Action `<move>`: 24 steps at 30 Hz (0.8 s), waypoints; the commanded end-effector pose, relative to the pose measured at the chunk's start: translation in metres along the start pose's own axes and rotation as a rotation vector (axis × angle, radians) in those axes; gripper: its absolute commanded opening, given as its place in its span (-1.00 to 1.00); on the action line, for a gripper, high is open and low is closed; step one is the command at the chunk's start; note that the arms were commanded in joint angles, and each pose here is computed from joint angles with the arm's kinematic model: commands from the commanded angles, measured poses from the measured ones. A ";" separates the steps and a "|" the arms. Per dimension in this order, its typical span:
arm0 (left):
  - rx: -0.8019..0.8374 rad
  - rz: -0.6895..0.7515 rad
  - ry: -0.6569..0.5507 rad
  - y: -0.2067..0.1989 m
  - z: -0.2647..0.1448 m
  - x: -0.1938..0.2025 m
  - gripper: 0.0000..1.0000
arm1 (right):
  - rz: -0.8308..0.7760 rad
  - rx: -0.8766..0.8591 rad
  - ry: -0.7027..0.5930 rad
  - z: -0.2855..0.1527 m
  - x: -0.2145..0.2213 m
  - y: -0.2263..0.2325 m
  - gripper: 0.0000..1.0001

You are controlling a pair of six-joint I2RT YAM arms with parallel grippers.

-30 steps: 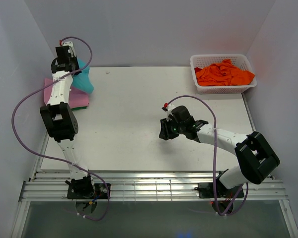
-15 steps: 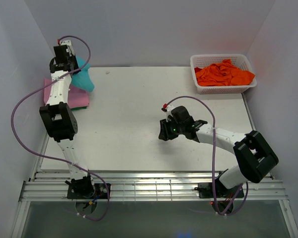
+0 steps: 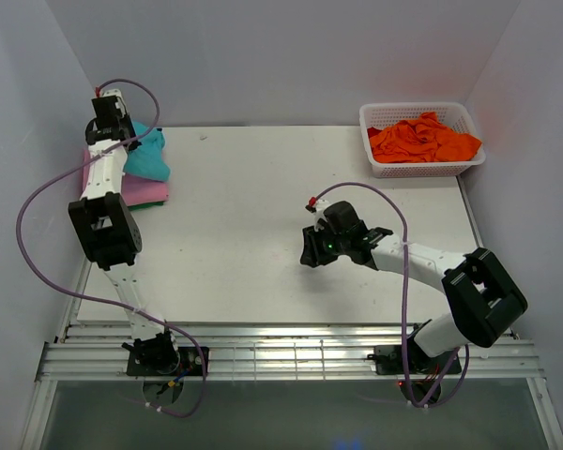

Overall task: Fold and stack the t-shirts
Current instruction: Neatly place the folded tshirt to the corner

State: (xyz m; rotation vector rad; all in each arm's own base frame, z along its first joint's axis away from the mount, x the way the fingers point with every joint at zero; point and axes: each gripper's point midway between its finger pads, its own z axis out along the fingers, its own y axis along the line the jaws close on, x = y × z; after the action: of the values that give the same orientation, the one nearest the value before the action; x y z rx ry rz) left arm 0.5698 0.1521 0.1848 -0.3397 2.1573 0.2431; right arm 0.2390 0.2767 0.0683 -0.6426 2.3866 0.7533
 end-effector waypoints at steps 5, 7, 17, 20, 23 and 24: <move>-0.110 -0.017 -0.045 0.027 0.009 -0.011 -1.00 | -0.012 0.008 -0.006 -0.007 0.002 0.000 -0.17; -0.136 -0.014 -0.029 0.032 0.014 -0.004 -1.00 | -0.014 0.011 -0.003 -0.008 0.003 0.000 -0.17; -0.340 -0.028 0.018 0.074 0.031 0.024 -0.97 | -0.020 0.016 0.011 -0.009 0.011 -0.003 -0.17; -0.421 -0.043 0.001 0.088 0.026 0.018 -0.50 | -0.017 0.014 0.024 -0.007 0.018 -0.005 -0.17; -0.472 -0.063 -0.044 0.096 0.017 0.002 0.22 | -0.012 0.014 0.045 -0.004 0.027 -0.007 -0.17; -0.489 -0.065 -0.056 0.098 0.013 -0.004 0.27 | -0.013 0.014 0.051 -0.003 0.029 -0.008 -0.17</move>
State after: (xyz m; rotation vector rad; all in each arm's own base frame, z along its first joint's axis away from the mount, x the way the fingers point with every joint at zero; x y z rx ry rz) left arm 0.5520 0.2247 0.1235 -0.5739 2.1881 0.6299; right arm 0.2229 0.2613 0.0499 -0.6525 2.4462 0.7201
